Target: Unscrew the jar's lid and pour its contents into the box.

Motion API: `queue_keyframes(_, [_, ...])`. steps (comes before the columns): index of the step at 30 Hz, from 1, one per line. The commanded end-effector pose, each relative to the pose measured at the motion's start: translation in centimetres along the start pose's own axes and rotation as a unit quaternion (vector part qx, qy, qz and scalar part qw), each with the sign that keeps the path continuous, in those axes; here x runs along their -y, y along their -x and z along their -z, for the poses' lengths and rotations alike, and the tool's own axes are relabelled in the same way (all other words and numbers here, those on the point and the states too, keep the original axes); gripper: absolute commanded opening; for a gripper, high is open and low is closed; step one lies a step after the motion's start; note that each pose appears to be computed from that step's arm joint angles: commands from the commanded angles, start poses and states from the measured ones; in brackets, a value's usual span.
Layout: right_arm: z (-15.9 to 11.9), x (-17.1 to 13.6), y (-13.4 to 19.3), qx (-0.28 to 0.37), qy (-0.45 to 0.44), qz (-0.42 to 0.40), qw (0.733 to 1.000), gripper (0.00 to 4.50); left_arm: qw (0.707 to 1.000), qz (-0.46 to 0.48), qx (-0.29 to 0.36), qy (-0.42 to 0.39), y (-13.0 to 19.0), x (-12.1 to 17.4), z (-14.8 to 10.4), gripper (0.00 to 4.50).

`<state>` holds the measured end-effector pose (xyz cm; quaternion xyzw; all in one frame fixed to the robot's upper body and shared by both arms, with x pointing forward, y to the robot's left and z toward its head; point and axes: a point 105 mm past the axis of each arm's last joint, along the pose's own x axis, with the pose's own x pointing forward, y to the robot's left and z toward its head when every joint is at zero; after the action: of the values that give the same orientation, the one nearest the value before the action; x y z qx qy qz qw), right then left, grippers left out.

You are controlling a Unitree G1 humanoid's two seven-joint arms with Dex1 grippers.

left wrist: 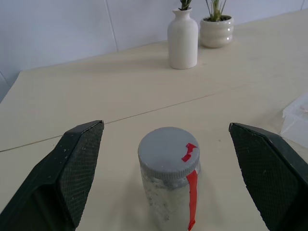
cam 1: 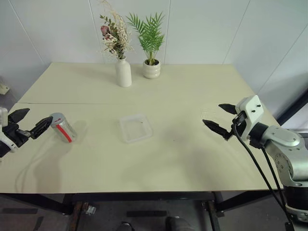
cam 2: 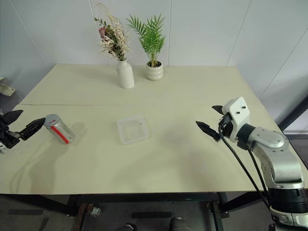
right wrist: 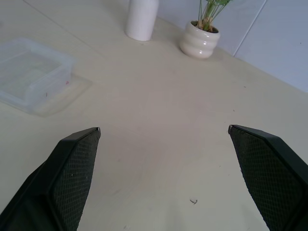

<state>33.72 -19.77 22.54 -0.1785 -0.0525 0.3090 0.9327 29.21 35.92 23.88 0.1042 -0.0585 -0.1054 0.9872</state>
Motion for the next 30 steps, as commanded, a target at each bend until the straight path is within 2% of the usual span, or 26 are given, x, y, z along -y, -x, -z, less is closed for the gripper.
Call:
queue_keyframes(1, [-1.9,0.4,0.4,0.034,0.019,0.011,0.999,4.50,1.000,-0.003,0.023,-0.020,0.0,-0.2,-1.7,4.44])
queue_keyframes(7, [-1.5,0.1,-0.5,0.034,0.018,0.002,0.999,4.50,0.999,-0.033,0.039,-0.018,0.1,0.2,-1.7,4.44])
queue_keyframes(14, [-2.7,-1.1,-2.2,0.053,0.011,-0.031,0.998,4.50,0.995,-0.063,0.068,-0.024,1.1,1.3,-1.1,4.44])
queue_keyframes(17, [-2.7,-1.6,-2.3,0.050,0.018,-0.053,0.997,4.50,0.995,-0.074,0.057,-0.036,1.5,2.0,-0.4,4.44])
queue_keyframes(19, [-2.7,-1.5,-2.4,0.049,0.016,-0.051,0.997,4.50,0.994,-0.091,0.060,-0.032,1.8,2.0,0.0,4.44])
queue_keyframes(24, [-2.6,-2.2,-2.6,0.048,0.009,-0.059,0.997,4.50,0.993,-0.082,0.080,-0.018,2.6,3.9,1.4,4.44])
queue_keyframes(30, [-2.5,-2.5,-3.0,0.047,0.005,-0.064,0.997,4.50,0.991,-0.121,0.048,-0.016,3.2,3.0,3.6,4.44])
